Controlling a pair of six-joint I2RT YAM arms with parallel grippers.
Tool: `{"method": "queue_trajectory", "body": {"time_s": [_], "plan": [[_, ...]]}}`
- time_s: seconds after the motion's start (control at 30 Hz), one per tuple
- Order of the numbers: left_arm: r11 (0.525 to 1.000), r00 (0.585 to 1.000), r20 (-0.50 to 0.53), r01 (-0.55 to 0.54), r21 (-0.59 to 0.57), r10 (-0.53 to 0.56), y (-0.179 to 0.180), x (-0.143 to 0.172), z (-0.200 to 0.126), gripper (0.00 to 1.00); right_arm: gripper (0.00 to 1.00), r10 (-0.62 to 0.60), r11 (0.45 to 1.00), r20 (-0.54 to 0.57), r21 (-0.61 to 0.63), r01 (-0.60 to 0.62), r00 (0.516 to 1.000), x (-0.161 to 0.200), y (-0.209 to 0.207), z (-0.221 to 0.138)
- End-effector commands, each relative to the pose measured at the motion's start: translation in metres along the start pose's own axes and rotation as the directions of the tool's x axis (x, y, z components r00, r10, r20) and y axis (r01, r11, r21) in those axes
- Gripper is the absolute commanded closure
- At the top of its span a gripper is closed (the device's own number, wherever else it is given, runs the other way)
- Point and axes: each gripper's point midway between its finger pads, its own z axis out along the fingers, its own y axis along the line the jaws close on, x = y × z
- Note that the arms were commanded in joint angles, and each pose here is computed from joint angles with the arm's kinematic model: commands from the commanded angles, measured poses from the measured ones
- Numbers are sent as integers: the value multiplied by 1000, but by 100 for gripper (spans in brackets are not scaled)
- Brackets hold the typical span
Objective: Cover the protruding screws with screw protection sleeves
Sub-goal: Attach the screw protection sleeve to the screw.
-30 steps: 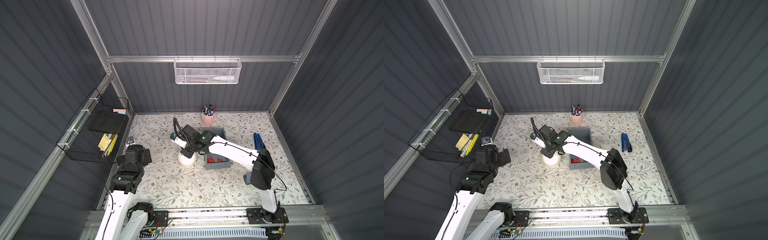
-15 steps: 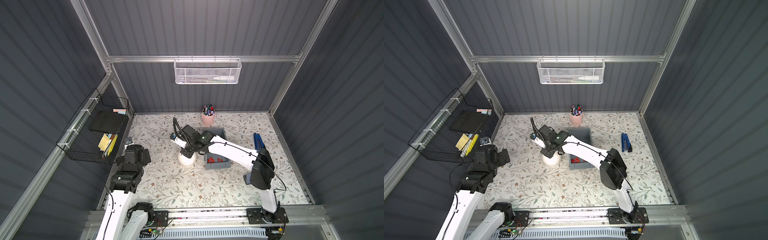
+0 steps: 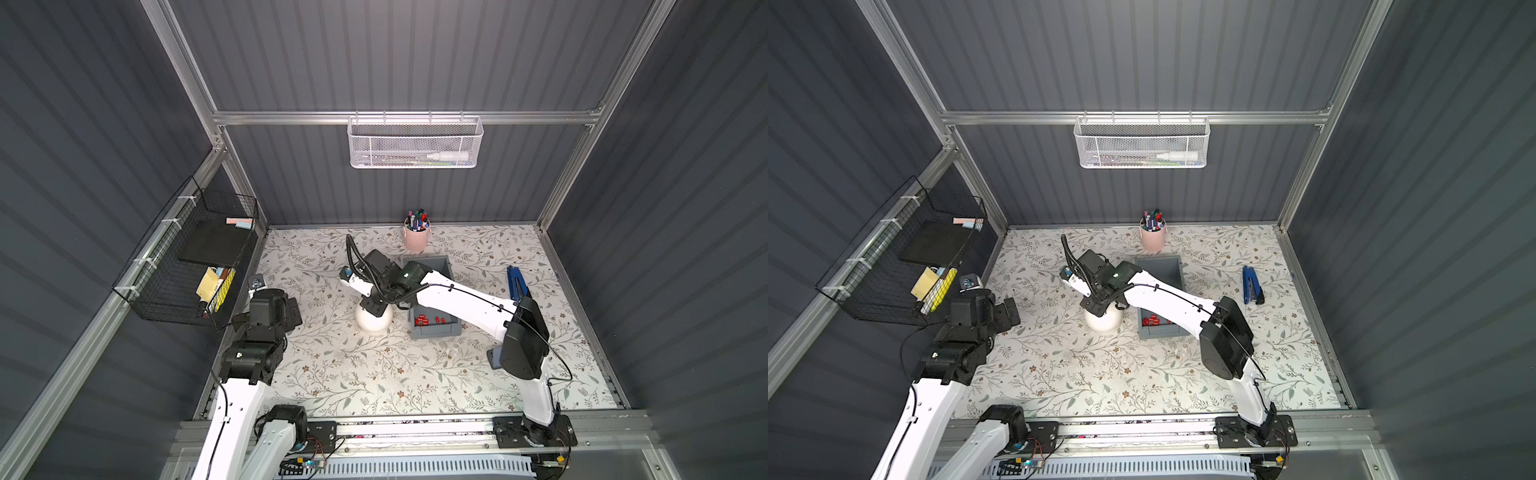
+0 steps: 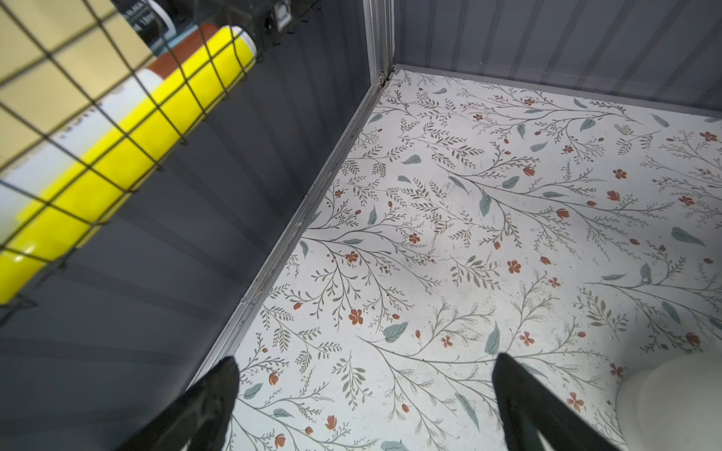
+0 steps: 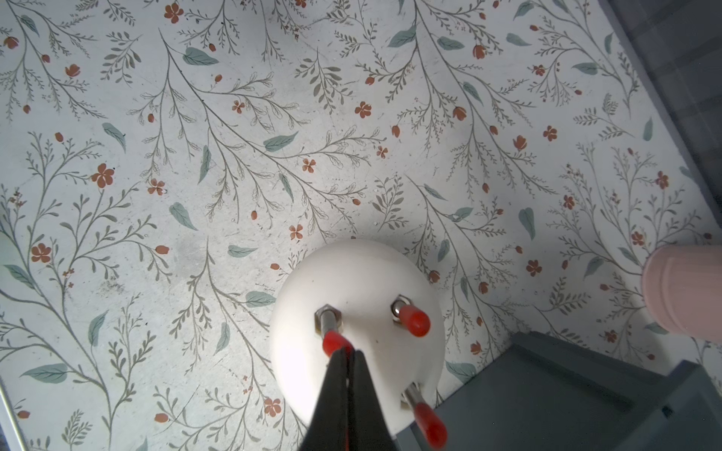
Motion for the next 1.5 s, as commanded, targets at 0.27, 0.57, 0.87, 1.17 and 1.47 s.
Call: {"method": "queue_trajectory", "body": {"time_s": [0.27,0.57,0.87,1.17,1.47], "plan": [[1000,1000,-13,21,-1,-21,1,1,-1,1,100,-51,998,-75,-37,48,996,16,10,15],[1000,999,-18,29,4,-29,0,2,0,0,100,-79,997,-90,-15,78,993,18,12,17],[999,999,-24,34,7,-34,0,3,0,1,100,-101,995,-45,-34,99,994,8,23,12],[999,999,-29,44,11,-44,-1,4,1,1,99,-129,991,-28,-30,128,991,7,27,6],[999,998,-29,47,15,-47,-2,4,1,1,99,-174,985,-20,-24,174,985,6,33,5]]}}
